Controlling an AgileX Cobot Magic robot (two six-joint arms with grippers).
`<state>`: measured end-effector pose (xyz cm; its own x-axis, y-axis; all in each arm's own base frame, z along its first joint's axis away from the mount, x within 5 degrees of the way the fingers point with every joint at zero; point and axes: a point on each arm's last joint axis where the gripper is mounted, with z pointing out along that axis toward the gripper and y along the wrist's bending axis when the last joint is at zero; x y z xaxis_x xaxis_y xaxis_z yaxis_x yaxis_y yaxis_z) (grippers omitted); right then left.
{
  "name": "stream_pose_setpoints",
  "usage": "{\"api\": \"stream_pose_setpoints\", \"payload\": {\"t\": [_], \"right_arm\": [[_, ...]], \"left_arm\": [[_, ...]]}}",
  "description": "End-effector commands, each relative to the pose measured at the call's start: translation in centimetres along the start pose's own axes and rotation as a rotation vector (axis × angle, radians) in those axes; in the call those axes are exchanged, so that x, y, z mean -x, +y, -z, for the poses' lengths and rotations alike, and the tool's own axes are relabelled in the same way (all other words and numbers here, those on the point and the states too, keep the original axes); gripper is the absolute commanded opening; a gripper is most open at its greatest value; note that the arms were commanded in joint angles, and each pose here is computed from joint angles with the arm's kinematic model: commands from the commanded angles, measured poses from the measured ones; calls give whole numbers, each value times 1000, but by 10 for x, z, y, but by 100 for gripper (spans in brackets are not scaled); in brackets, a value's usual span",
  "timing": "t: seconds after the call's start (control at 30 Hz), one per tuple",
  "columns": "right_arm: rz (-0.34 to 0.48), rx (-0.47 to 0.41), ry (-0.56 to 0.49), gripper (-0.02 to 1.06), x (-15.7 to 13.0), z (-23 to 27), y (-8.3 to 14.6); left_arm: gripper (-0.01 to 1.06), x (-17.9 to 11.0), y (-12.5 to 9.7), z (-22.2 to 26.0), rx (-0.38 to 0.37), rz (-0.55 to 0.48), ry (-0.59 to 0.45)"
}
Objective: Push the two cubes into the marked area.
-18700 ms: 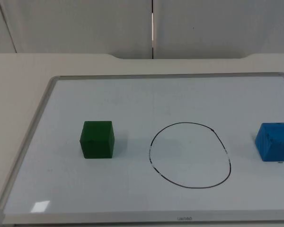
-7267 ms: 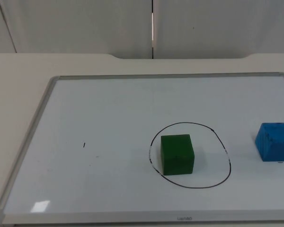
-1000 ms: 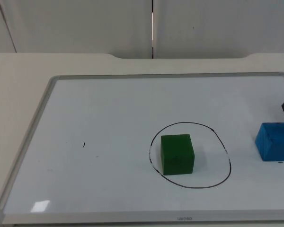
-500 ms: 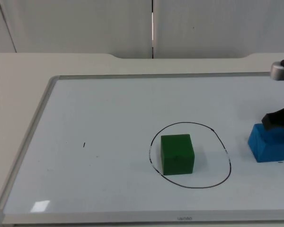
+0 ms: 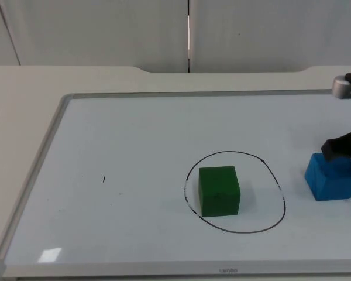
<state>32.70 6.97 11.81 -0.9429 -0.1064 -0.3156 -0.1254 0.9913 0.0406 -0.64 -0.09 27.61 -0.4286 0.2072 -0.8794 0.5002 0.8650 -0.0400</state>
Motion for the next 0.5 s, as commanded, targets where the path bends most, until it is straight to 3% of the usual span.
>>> {"api": "stream_pose_setpoints", "payload": {"t": [0.0,0.47], "right_arm": [[-3,3,-1,0,1,2,2],[-32,14,8,0,0,2,3]], "left_arm": [[0,-1,0,-1,1,6,-4],[0,-1,0,-1,1,6,-4]]}}
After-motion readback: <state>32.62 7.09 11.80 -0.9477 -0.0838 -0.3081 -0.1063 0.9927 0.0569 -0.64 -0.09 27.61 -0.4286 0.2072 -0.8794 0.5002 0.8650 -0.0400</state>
